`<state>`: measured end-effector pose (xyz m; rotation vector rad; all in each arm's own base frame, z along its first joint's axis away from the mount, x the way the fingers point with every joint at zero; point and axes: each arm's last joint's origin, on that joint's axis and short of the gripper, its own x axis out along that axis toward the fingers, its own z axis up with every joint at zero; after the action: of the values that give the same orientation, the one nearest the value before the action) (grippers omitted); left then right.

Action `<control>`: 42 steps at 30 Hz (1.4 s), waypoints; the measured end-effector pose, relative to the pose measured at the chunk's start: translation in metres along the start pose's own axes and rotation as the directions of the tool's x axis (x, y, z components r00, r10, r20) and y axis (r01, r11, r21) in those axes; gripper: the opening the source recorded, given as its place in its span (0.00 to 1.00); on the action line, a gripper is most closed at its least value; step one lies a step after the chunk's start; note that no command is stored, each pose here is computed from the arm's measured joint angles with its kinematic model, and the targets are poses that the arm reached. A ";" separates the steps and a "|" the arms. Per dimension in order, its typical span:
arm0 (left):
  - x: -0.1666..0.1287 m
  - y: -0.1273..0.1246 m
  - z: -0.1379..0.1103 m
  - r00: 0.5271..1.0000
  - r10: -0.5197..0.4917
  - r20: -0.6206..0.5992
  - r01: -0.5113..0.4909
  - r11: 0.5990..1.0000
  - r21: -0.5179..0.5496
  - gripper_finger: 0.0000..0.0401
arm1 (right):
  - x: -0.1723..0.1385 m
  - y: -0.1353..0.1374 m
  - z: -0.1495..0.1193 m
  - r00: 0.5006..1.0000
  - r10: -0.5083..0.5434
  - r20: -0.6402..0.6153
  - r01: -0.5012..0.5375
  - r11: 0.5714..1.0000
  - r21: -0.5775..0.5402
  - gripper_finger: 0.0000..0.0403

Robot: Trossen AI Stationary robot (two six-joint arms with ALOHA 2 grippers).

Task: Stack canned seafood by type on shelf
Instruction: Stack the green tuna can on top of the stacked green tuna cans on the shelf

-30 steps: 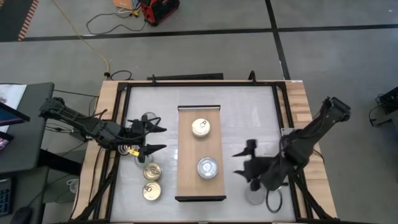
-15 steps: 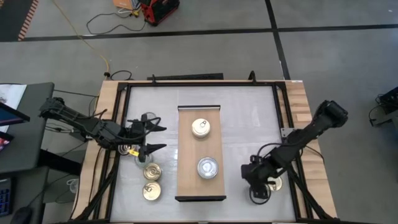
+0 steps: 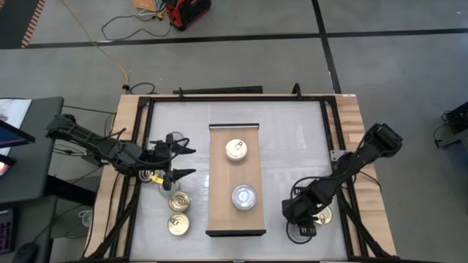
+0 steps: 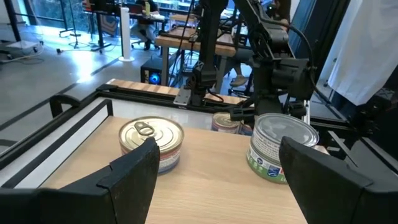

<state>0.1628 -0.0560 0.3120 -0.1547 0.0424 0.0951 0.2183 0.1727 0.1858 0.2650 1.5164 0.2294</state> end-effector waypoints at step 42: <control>0.000 0.002 -0.004 0.998 0.043 -0.037 -0.045 0.998 -0.041 0.79 | -0.103 -0.032 -0.030 0.883 -0.162 0.441 0.179 0.984 0.003 0.58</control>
<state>0.1624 -0.0547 0.3073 -0.1977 0.0800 0.1373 0.1830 0.1112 0.2731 0.1385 1.0745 0.0501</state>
